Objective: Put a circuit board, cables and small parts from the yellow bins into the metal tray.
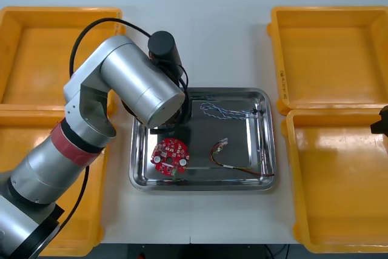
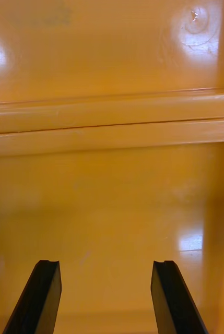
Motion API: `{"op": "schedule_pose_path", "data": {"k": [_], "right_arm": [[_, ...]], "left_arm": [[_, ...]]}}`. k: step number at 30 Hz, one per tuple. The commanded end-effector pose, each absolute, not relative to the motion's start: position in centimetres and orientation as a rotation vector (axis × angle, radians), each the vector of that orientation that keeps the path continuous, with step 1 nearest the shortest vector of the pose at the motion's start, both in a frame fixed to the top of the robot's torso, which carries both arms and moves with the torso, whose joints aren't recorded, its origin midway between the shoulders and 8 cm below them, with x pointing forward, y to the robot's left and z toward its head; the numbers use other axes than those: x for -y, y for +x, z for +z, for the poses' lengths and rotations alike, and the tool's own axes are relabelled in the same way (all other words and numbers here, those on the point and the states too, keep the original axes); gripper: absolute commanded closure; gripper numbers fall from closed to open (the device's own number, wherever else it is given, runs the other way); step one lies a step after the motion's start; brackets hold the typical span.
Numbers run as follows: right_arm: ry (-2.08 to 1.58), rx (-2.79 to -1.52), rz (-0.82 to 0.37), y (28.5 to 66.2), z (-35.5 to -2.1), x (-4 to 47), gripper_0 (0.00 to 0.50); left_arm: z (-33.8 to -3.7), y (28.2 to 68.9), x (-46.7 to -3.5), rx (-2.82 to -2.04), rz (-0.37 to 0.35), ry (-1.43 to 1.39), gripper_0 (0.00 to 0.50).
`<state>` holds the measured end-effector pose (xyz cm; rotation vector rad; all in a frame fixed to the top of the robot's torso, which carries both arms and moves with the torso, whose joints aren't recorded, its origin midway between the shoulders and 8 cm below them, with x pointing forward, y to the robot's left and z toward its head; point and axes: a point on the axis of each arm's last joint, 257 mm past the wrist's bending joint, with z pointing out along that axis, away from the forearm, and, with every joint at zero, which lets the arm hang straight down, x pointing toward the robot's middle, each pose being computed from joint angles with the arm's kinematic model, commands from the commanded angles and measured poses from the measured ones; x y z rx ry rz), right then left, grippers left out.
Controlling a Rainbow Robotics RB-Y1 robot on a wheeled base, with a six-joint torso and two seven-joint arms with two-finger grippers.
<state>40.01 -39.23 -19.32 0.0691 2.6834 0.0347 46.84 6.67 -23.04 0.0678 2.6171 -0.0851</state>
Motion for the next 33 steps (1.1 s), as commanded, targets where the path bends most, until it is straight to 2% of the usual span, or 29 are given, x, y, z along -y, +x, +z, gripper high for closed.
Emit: {"op": "schedule_pose_path", "data": {"k": [1, 9, 33], "right_arm": [[0.045, -2.629, 0.044, 40.2, -17.6, 39.3, 0.0], [0.073, -2.648, 0.04, 39.2, -16.9, 40.4, 0.0], [0.082, -2.654, 0.037, 38.6, -16.7, 39.9, 0.0]], "left_arm": [[-24.3, 46.4, -3.7, -2.611, -0.153, 0.052, 0.5], [-25.8, 46.2, -2.7, -2.616, -0.15, 0.092, 0.5], [-26.1, 47.8, -3.4, -2.583, -0.134, 0.096, 0.5]]}}
